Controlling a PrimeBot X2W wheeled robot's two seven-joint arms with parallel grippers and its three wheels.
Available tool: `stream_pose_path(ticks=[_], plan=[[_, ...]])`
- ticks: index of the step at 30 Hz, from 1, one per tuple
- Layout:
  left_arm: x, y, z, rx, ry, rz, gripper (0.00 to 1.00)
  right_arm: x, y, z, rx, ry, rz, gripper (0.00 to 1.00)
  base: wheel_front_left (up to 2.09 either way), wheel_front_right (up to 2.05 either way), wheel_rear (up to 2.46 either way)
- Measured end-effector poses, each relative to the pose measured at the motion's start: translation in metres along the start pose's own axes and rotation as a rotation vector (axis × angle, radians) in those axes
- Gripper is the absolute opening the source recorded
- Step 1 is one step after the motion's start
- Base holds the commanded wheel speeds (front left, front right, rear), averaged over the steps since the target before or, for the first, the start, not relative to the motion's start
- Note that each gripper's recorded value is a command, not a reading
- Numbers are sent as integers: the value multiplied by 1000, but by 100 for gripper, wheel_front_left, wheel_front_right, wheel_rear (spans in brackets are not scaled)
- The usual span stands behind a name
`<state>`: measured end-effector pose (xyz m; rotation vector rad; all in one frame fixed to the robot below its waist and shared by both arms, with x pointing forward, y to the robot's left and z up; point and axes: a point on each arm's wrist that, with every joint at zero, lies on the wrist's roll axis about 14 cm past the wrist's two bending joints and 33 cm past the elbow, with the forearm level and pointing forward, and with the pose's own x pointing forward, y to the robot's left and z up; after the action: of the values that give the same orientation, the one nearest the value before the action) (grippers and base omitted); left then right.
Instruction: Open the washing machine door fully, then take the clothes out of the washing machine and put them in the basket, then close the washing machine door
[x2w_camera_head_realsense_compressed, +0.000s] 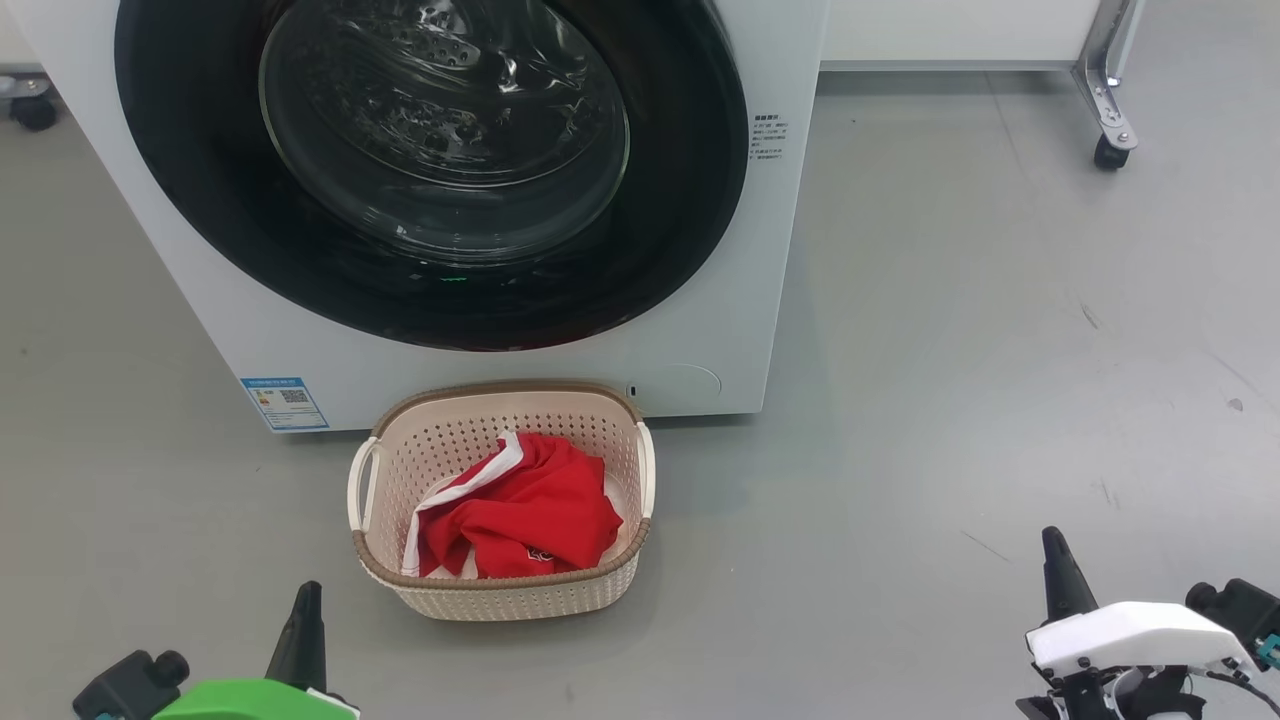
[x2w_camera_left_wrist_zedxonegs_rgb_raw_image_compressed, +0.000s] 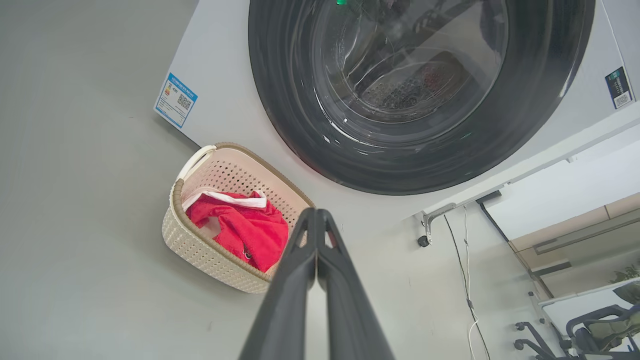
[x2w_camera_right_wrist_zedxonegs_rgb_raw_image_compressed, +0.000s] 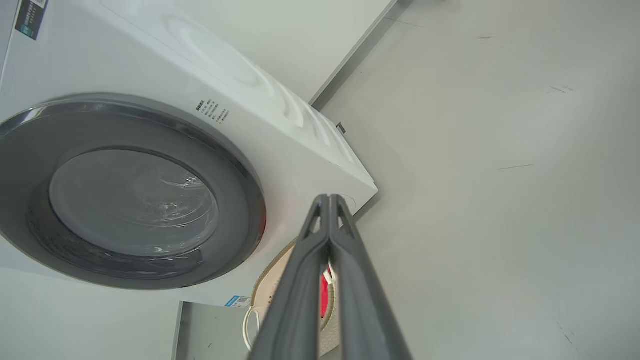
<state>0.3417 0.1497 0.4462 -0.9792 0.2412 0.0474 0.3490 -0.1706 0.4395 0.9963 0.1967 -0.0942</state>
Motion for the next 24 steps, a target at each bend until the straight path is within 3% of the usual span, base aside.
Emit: stream_pose_path(ticks=[24], plan=[[12,-4,23,-308,-26,-42,0,9,4,24,307,-33,20,0,0,0,0]])
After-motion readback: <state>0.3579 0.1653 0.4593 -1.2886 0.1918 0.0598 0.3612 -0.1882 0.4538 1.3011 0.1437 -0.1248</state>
